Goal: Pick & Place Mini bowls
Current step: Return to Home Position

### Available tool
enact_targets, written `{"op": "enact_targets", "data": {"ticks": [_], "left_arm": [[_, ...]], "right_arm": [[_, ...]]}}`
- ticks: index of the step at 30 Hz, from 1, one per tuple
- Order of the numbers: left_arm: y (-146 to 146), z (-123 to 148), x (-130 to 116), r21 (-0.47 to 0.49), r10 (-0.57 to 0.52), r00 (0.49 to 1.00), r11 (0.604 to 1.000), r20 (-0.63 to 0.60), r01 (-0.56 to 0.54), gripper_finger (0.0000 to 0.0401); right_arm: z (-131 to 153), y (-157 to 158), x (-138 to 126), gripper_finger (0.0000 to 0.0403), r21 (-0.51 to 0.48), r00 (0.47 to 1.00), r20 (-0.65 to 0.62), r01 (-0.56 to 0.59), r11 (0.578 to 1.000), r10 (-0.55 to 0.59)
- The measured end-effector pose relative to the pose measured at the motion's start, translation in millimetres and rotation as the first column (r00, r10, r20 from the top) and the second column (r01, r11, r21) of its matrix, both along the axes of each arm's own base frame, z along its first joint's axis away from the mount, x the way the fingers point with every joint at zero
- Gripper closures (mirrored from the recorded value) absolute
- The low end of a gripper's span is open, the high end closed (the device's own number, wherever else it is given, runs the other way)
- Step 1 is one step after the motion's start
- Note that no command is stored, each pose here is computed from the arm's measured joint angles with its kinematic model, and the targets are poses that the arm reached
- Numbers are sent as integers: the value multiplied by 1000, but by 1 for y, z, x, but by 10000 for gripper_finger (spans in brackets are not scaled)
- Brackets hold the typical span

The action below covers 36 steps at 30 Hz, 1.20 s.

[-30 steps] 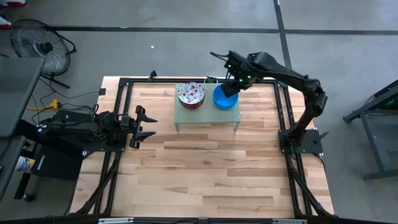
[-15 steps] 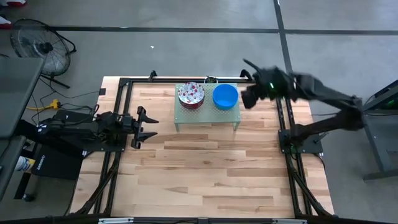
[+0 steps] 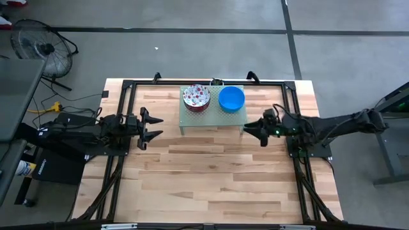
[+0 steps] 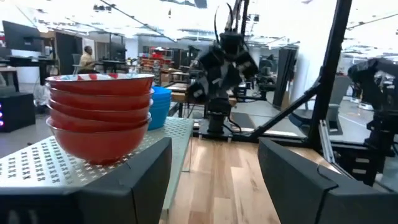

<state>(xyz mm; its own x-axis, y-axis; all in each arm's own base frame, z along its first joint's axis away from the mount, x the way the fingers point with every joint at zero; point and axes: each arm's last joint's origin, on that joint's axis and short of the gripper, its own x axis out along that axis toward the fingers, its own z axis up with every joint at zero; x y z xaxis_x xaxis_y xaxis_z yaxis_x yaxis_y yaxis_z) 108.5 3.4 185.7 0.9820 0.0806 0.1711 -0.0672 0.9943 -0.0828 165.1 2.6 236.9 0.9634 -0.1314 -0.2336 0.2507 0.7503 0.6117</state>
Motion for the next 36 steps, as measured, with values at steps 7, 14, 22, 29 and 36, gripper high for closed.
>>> {"op": "enact_targets", "data": {"ticks": [7,14,22,29,36], "left_arm": [[0,0,0,-6,-15,1000,1000,-2,15,168],[-2,-1,0,4,-78,997,997,-12,78,167],[-2,-7,1,-1,-78,994,997,-73,78,167],[-2,-14,2,-8,-77,986,997,-147,77,167],[-2,-22,1,-15,-77,971,997,-226,76,167]], "right_arm": [[-32,1,-32,258,-14,991,129,-20,1000,21],[-47,0,-51,258,-55,977,211,-31,998,42],[-54,0,-59,259,-69,972,226,-46,997,60],[-54,-2,-60,259,-81,975,222,-7,997,24],[-56,-2,-60,259,-41,976,216,18,999,-8]]}}
